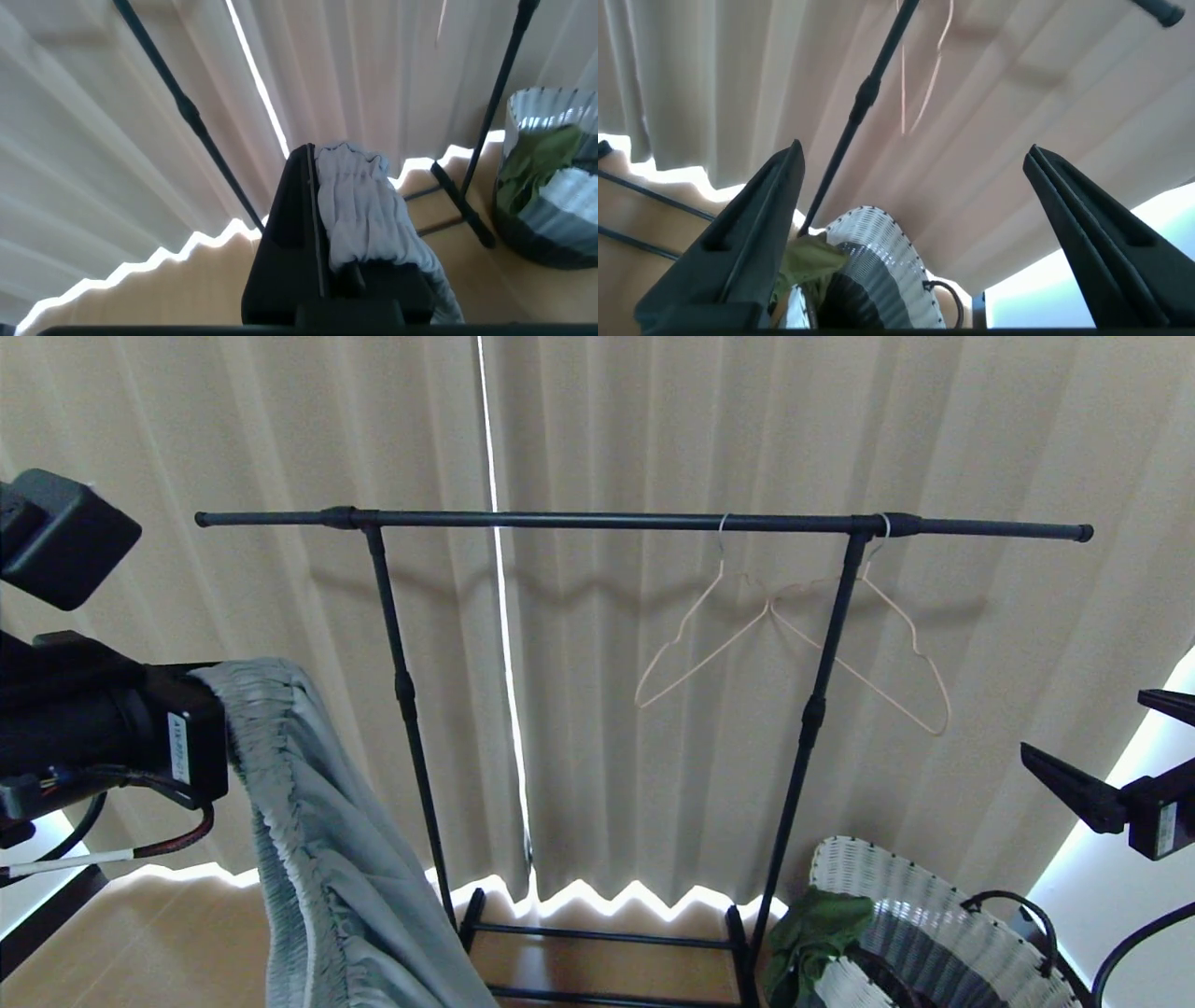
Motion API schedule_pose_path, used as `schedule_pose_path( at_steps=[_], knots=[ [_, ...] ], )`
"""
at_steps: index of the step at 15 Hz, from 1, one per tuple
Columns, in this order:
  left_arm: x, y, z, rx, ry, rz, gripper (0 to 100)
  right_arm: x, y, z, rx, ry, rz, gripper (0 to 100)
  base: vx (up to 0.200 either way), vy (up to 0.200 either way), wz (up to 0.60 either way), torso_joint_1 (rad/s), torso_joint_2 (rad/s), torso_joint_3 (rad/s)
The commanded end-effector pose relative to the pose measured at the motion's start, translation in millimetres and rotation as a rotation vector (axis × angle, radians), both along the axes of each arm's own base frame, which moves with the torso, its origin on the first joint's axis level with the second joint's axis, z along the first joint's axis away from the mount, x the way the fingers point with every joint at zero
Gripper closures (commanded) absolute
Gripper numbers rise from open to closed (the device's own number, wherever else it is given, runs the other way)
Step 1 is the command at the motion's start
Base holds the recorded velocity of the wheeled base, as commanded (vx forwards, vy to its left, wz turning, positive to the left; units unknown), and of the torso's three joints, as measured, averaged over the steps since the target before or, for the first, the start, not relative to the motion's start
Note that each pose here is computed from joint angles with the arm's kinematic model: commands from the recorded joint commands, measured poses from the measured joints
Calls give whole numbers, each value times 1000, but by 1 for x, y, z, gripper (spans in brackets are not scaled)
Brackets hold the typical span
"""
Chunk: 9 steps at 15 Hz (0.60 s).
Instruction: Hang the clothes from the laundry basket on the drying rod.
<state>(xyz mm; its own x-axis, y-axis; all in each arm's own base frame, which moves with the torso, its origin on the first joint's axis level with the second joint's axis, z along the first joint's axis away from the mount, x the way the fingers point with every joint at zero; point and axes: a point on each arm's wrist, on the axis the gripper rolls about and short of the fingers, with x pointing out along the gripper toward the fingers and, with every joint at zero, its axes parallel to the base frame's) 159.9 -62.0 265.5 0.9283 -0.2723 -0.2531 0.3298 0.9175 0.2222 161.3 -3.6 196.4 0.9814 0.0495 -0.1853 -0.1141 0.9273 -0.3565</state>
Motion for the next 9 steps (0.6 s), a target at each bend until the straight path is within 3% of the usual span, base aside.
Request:
schedule_pose_path(
  at_steps=[1, 5, 9],
  knots=[
    [0, 0, 0, -1, -2, 0, 100, 1, 0, -5, 1, 22, 0, 0, 0, 0, 0, 232, -505, -271],
    [-4, 2, -7, 24, -40, -7, 100, 8, 0, -5, 30, 38, 8, 0, 0, 0, 0, 85, -174, -96],
    [-1, 8, -11, 38, -73, 30, 100, 34, 2, 0, 186, 172, 20, 0, 0, 0, 0, 0, 0, 0]
  ],
)
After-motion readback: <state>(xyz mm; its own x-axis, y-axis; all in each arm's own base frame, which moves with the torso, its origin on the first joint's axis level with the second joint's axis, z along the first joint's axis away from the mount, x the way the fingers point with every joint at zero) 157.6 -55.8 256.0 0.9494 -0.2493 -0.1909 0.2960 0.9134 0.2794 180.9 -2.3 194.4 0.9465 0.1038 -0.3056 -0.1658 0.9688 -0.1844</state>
